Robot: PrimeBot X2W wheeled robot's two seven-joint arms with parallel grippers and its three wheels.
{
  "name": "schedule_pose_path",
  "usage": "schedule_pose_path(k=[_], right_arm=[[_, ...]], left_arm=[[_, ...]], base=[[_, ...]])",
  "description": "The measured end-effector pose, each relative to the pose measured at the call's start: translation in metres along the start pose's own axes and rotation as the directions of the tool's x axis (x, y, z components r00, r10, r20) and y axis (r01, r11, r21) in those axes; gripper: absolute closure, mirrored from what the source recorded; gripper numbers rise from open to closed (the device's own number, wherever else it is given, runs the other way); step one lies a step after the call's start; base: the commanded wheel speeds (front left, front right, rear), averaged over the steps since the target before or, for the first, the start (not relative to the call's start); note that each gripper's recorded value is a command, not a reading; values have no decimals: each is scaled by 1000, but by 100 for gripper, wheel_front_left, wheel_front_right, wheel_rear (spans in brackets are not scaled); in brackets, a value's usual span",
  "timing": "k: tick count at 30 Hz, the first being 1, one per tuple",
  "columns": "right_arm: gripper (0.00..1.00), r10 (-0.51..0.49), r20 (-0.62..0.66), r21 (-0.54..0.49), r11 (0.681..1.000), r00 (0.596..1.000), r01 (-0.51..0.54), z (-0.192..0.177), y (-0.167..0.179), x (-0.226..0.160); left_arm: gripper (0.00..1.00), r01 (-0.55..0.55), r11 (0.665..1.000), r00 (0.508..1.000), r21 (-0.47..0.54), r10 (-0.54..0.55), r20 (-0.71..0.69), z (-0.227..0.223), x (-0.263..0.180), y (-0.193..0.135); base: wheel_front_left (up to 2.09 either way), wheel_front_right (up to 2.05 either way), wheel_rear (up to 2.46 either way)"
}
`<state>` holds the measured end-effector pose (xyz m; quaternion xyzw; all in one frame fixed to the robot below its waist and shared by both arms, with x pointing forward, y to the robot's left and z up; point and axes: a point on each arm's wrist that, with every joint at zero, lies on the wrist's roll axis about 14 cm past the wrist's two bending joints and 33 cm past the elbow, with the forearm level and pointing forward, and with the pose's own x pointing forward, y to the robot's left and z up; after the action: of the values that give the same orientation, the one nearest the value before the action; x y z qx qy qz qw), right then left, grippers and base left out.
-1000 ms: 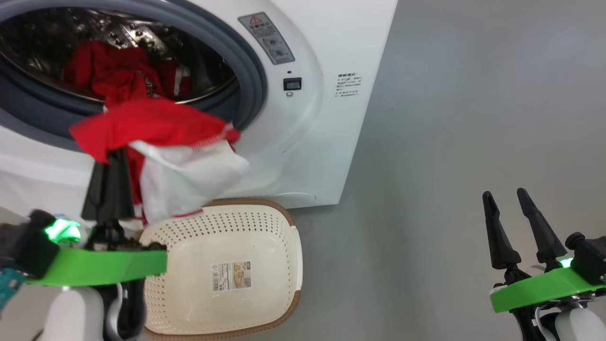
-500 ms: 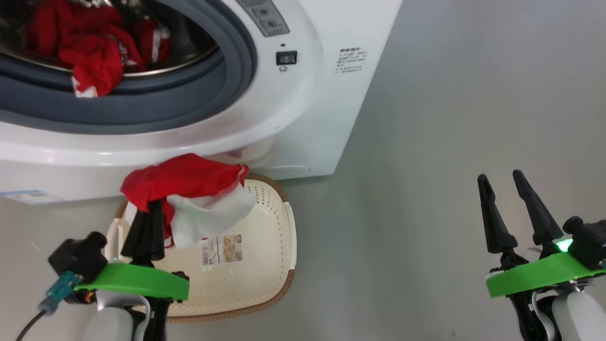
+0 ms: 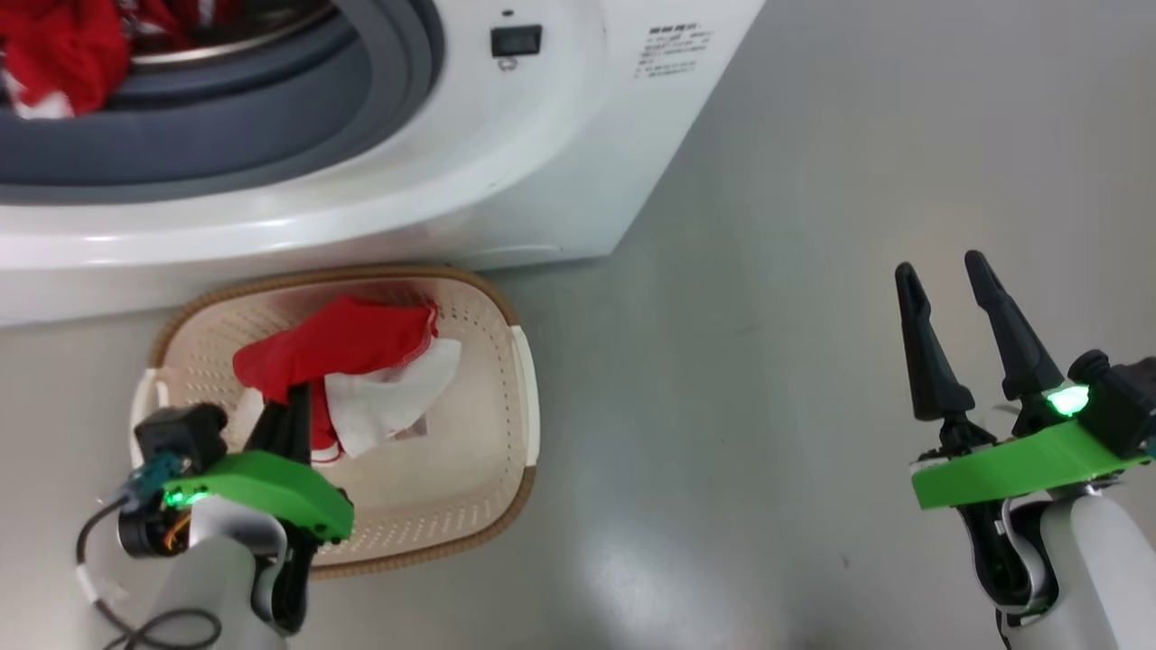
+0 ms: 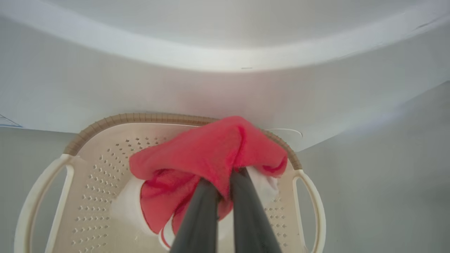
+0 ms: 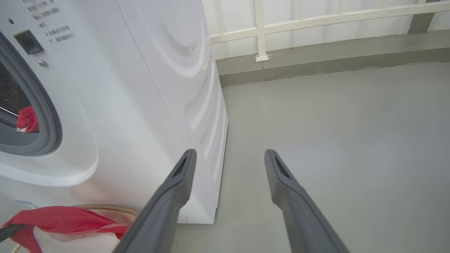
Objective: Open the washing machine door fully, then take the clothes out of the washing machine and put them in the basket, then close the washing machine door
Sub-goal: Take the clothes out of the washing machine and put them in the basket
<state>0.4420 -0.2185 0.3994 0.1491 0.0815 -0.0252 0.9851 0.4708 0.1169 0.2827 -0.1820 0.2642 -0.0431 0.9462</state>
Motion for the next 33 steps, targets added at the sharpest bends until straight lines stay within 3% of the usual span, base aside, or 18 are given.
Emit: schedule_pose_path(k=[17,33], right_arm=[[0,-36,-81,-3,999,996,36,-38,-14,19],[0,-33,-95,-18,999,995,32,-46,-18,25]], left_arm=[[100,36,991,966,132,0,-260,-74,50,8],[100,10,987,930,163,51,-365,-108,46,25]], base=[[0,0,0],[0,0,0]])
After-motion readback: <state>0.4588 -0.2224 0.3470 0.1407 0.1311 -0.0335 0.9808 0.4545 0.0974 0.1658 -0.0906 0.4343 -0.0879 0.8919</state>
